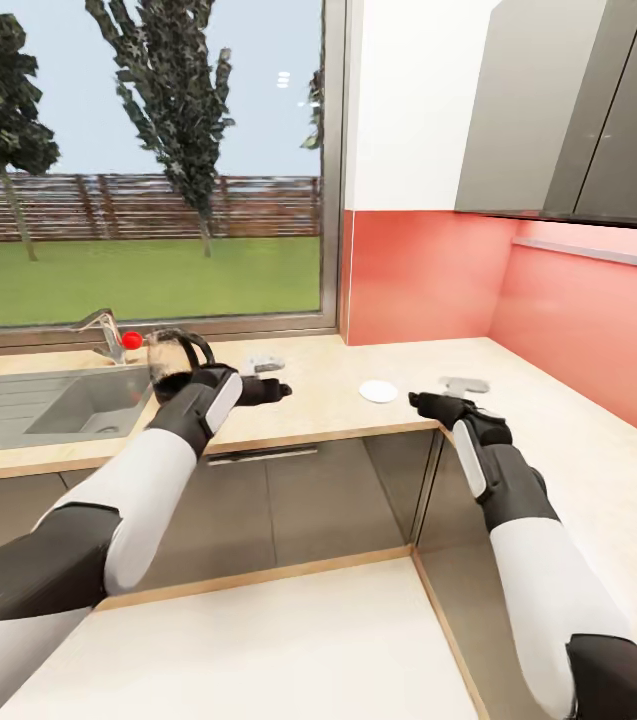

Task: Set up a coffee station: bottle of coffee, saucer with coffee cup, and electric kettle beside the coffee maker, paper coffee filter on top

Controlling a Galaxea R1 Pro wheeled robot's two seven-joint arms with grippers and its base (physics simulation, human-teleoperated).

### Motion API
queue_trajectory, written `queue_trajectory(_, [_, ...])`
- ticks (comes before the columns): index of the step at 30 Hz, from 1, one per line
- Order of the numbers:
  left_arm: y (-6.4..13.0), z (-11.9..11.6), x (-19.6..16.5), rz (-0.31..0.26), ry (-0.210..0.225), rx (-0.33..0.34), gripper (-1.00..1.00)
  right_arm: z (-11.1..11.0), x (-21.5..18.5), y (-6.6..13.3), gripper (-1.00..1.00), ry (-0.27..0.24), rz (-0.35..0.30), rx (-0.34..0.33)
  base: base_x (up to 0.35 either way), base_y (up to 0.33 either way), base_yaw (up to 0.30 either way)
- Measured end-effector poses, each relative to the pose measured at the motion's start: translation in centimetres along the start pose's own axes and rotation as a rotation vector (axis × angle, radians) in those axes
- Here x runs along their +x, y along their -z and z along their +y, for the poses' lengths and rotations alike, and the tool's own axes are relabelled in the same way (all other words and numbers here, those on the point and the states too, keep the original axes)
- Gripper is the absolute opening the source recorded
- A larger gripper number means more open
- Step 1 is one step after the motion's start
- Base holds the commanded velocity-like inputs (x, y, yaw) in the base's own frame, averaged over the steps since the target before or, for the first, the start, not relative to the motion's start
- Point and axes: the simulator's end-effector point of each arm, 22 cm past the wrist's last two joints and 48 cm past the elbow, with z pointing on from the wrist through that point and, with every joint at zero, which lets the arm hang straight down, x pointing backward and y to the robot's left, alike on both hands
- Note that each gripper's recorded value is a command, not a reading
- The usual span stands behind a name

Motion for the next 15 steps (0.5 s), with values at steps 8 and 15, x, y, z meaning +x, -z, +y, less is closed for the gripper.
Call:
queue_trajectory(8, [-1.0, 0.7, 3.9, 0.047, 0.007, -0.008, 1.00, -0.6, 0.4, -0.1, 1.00, -0.029, 0.015, 0.009, 0.000, 0.000, 0.000])
queue_trajectory(15, [-1.4, 1.3, 6.4, 0.067, 0.024, -0.007, 1.00, -0.5, 0.7, -0.1, 1.00, -0.029, 0.023, 0.005, 0.210, 0.000, 0.000])
